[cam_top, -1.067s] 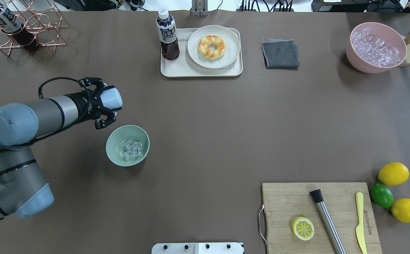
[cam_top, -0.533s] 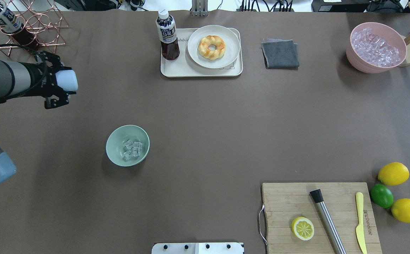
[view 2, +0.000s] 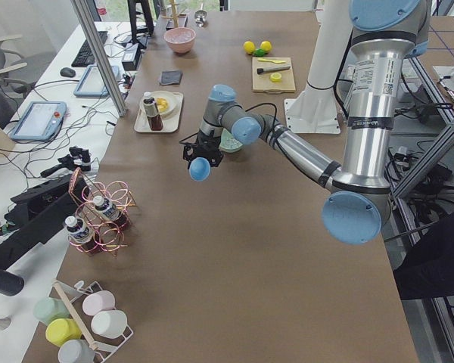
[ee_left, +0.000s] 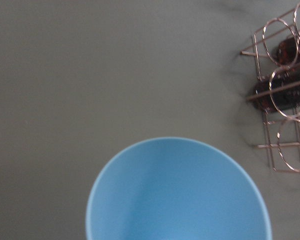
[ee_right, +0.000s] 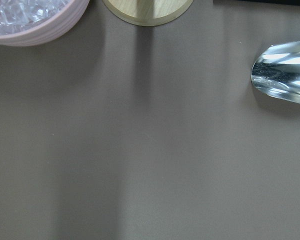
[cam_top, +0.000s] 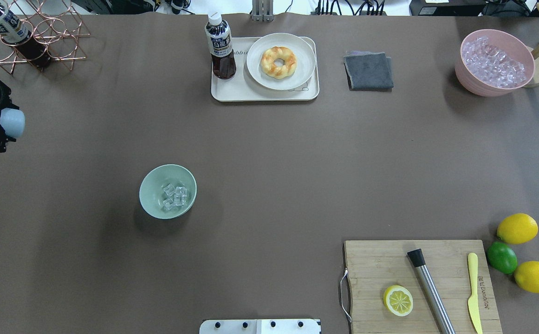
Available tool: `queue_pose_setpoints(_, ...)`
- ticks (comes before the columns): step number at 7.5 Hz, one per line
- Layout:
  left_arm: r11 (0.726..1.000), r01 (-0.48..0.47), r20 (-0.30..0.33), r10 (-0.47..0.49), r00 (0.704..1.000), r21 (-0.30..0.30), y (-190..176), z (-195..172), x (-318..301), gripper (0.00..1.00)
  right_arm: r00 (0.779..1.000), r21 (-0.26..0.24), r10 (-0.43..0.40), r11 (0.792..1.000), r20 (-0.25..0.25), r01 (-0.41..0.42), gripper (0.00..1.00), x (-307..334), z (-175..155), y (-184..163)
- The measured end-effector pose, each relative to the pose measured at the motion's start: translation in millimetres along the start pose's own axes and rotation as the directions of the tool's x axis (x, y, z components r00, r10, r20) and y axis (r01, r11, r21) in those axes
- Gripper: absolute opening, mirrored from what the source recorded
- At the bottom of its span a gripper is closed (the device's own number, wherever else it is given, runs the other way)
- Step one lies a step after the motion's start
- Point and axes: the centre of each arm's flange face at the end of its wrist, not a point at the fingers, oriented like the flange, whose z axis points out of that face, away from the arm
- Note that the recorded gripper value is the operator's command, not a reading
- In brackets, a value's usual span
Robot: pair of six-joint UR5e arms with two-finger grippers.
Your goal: Pour ice into bowl
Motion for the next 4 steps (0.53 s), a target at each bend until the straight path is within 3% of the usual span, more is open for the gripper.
queue_pose_setpoints(1, 0.991, -0.052, 0.045, 0.046, 0.998, 0.120, -13.2, 9.7, -1.5, 0.61, 1.000, 0.003, -0.002, 1.000, 0.000, 0.002, 0.99, -2.7, -2.8, -3.2)
queue_pose_setpoints(2, 0.964, -0.111, 0.107, 0.087, 0.990, 0.240, -26.8, 21.0, -5.0, 0.61, 1.000, 0.000, 0.002, 1.000, -0.001, -0.002, 0.99, -7.2, -7.6, -7.1)
queue_pose_setpoints(3, 0.926, -0.165, 0.172, 0.112, 0.979, 0.340, -37.5, 33.2, -9.1, 0.61, 1.000, -0.004, 0.009, 1.000, -0.002, -0.009, 0.99, -11.9, -12.5, -10.7)
queue_pose_setpoints(4, 0.865, -0.235, 0.253, 0.131, 0.959, 0.443, -47.2, 55.2, -18.5, 0.61, 1.000, -0.005, 0.012, 1.000, -0.003, -0.012, 0.99, -15.3, -15.8, -12.9)
